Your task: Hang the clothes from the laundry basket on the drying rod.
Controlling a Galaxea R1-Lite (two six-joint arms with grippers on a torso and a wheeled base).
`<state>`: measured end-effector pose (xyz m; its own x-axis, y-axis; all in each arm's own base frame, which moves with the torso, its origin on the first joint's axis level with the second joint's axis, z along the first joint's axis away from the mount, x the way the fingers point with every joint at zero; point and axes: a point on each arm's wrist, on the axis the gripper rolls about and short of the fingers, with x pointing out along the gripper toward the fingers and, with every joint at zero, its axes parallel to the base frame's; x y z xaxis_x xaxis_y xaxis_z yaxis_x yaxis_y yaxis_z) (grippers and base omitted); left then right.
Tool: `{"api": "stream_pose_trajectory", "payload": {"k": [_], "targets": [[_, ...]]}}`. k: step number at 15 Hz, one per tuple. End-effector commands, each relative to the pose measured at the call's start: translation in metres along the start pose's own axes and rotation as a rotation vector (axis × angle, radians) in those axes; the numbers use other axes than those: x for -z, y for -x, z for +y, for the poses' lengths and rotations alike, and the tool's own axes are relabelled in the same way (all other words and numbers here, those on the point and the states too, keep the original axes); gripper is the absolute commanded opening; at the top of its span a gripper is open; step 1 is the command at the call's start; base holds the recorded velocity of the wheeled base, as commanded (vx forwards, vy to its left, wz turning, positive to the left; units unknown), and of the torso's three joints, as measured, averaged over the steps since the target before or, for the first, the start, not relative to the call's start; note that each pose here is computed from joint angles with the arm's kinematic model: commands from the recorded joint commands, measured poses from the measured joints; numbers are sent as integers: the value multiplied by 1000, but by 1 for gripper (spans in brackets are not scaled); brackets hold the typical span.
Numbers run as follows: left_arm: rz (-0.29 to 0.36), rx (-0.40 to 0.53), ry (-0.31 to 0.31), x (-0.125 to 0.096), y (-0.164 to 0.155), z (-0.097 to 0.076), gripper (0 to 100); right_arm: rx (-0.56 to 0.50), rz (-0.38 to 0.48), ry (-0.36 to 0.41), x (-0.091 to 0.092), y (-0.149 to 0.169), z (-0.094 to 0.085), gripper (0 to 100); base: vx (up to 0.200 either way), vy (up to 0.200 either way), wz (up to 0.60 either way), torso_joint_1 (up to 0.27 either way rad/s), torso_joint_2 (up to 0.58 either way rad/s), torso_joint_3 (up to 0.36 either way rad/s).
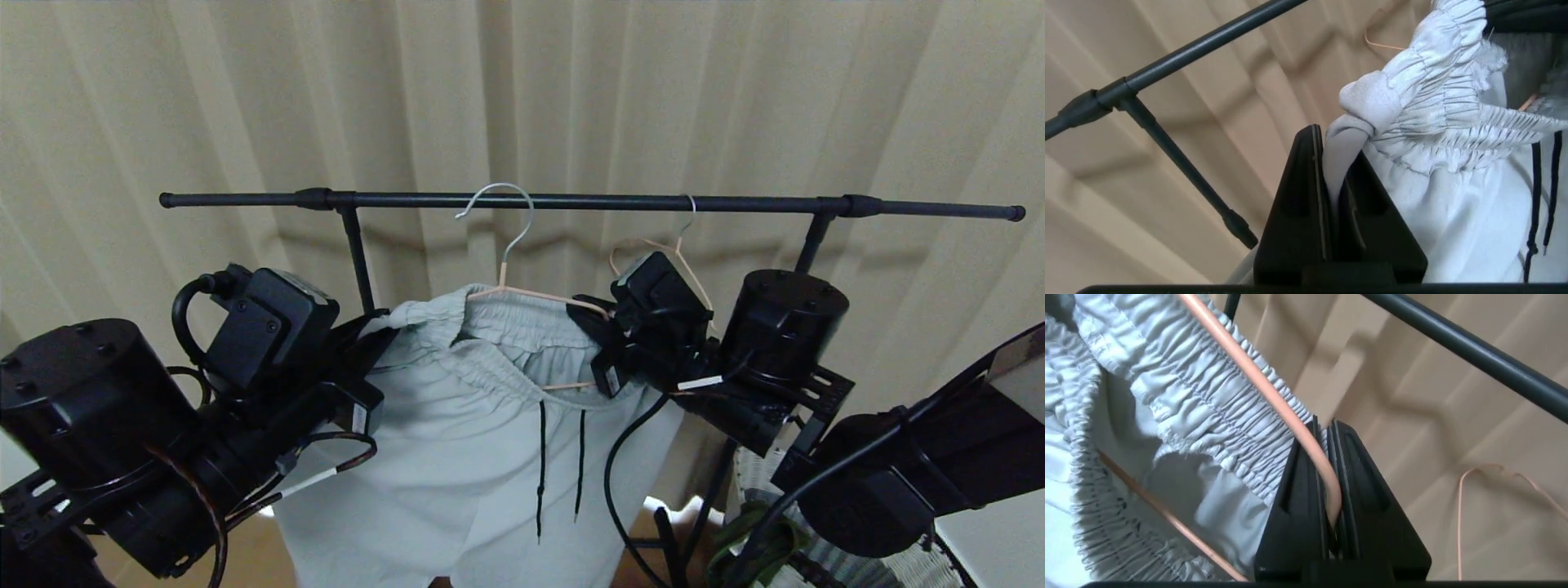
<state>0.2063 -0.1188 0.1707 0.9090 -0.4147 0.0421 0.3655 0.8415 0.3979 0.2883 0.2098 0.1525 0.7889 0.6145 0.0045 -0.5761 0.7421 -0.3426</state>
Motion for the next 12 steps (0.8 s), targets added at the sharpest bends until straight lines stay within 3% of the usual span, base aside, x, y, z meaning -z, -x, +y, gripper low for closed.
{"api": "stream_pose_trajectory", "payload": {"k": [1,5,8,11,12], "targets": [[13,11,-5,3,7,-1,100,9,-10,1,-6,6,-2,0,0,0,0,0,0,0],[-36,-15,28,-7,21,8,100,73,4,1,-10,19,-11,0,0,0,0,0,0,0],[-104,50,43,-13,47,11,100,116,42,-1,-3,31,-22,0,0,0,0,0,0,0],[-52,33,62,0,61,14,100,130,31,-2,-9,42,-26,0,0,0,0,0,0,0],[42,20,77,21,70,14,100,134,19,-3,-14,49,-28,0,0,0,0,0,0,0]]}}
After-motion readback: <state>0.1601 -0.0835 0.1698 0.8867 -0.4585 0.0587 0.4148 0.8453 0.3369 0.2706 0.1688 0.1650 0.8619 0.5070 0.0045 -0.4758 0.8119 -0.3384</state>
